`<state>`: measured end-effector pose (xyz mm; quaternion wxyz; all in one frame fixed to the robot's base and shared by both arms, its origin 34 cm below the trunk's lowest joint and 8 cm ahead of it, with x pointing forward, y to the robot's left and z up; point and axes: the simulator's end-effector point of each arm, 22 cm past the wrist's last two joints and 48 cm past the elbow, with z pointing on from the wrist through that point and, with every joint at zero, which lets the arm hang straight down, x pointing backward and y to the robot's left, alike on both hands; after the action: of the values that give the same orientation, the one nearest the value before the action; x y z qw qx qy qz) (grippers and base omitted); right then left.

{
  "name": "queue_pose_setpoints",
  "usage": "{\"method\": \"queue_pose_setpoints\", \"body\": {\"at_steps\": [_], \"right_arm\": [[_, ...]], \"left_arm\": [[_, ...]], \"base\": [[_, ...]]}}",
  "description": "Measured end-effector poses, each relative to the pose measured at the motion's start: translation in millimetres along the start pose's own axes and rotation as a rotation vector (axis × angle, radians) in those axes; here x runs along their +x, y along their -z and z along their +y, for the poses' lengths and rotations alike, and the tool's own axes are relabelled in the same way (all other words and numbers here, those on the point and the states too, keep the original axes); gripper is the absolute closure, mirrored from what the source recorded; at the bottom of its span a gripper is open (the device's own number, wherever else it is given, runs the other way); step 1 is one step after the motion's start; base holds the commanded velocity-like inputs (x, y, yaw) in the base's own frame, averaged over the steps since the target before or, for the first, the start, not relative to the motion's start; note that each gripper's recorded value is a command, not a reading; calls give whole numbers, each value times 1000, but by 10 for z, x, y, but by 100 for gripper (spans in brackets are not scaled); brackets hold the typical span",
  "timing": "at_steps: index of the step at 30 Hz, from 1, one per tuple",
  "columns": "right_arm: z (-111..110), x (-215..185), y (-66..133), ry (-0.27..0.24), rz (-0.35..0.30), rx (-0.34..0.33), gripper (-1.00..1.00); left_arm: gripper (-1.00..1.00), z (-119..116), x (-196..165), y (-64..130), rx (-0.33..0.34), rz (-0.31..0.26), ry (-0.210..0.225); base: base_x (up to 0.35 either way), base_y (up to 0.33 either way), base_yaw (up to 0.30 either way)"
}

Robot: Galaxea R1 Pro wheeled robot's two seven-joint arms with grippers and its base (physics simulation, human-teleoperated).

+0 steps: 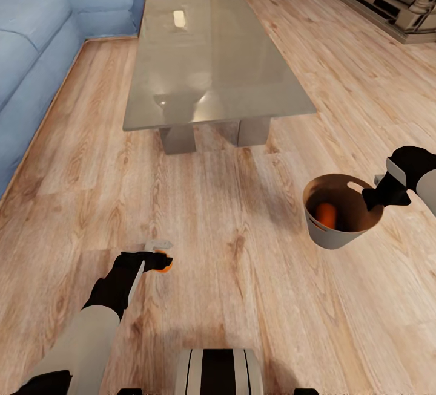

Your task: Put the three can of soda from the living room inside the tash can in the kitchen.

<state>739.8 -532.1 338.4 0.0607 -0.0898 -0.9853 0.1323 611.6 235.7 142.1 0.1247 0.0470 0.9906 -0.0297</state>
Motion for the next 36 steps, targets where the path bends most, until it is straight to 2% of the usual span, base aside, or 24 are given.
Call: {"method": "queue_pose_setpoints", "body": {"at_steps": [16, 20, 23, 24, 31, 36], "right_arm": [[9, -3, 1, -1, -1, -3, 100], [26, 18, -113, 1, 15, 0, 100], [5, 17, -110, 5, 15, 9, 100], [4, 18, -110, 5, 16, 9, 100], [20, 19, -112, -1, 15, -1, 100], [-40, -2, 31, -1, -4, 6, 100]], "left_arm": [[-100, 1, -8, 3, 1, -2, 4], [-100, 0, 79, -73, 2, 16, 4], [-100, -1, 76, -70, 3, 15, 7], [100, -2, 75, -69, 4, 15, 8], [100, -6, 40, -55, 7, 4, 11], [100, -5, -25, 24, 2, -5, 7]], "base": [[0, 0, 0], [0, 0, 0], [0, 0, 0], [0, 0, 0], [0, 0, 0], [0, 0, 0]]}}
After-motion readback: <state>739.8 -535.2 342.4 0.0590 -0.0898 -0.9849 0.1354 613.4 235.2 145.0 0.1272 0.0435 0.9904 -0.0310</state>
